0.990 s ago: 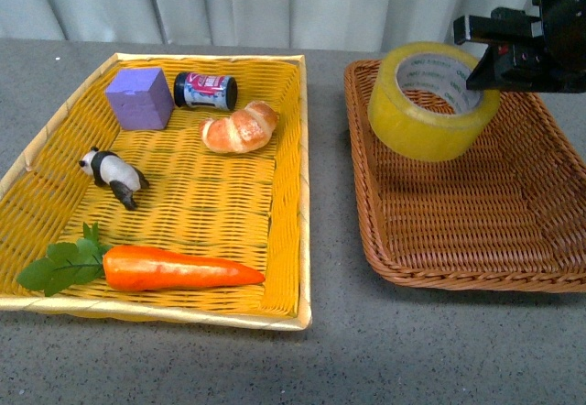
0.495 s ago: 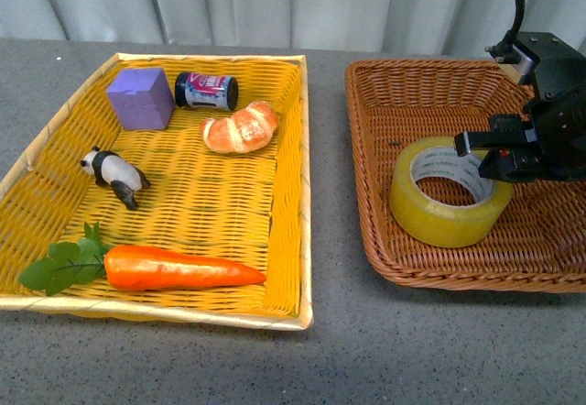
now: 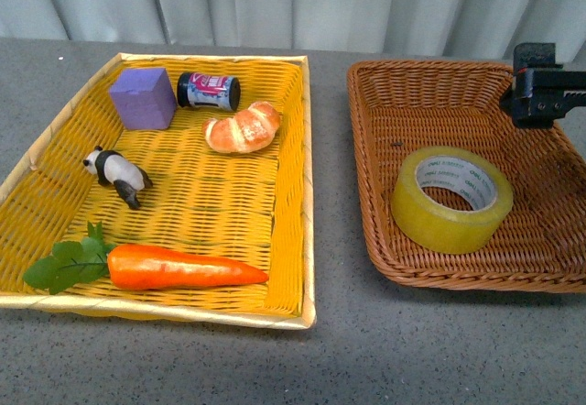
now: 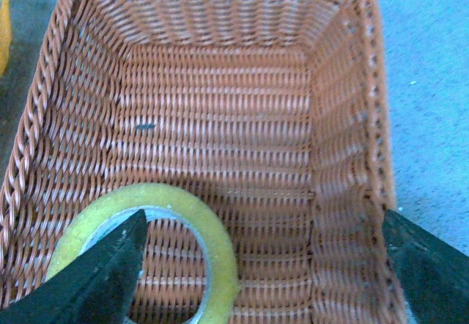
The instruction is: Move tape to another basket
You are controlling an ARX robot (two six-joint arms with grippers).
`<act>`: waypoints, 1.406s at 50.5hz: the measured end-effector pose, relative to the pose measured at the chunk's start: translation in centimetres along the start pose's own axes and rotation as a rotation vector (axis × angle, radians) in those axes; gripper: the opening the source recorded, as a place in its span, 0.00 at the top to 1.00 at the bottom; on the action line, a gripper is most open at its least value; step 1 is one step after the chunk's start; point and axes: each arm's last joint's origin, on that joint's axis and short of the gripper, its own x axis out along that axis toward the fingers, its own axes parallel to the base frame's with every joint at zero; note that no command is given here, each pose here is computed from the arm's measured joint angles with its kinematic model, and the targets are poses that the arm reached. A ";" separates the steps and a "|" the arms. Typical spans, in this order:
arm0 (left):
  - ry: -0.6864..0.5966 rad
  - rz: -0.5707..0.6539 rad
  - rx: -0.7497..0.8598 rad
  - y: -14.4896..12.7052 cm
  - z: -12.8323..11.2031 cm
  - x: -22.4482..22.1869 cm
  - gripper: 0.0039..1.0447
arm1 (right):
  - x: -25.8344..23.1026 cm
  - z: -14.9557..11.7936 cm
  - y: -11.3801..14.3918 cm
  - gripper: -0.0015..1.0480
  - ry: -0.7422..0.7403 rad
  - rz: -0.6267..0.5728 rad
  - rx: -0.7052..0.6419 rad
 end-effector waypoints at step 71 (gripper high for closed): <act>-0.192 -0.173 -0.062 11.0 -13.0 -21.5 0.96 | -17.0 -10.6 -1.4 0.99 -0.673 -0.077 -0.003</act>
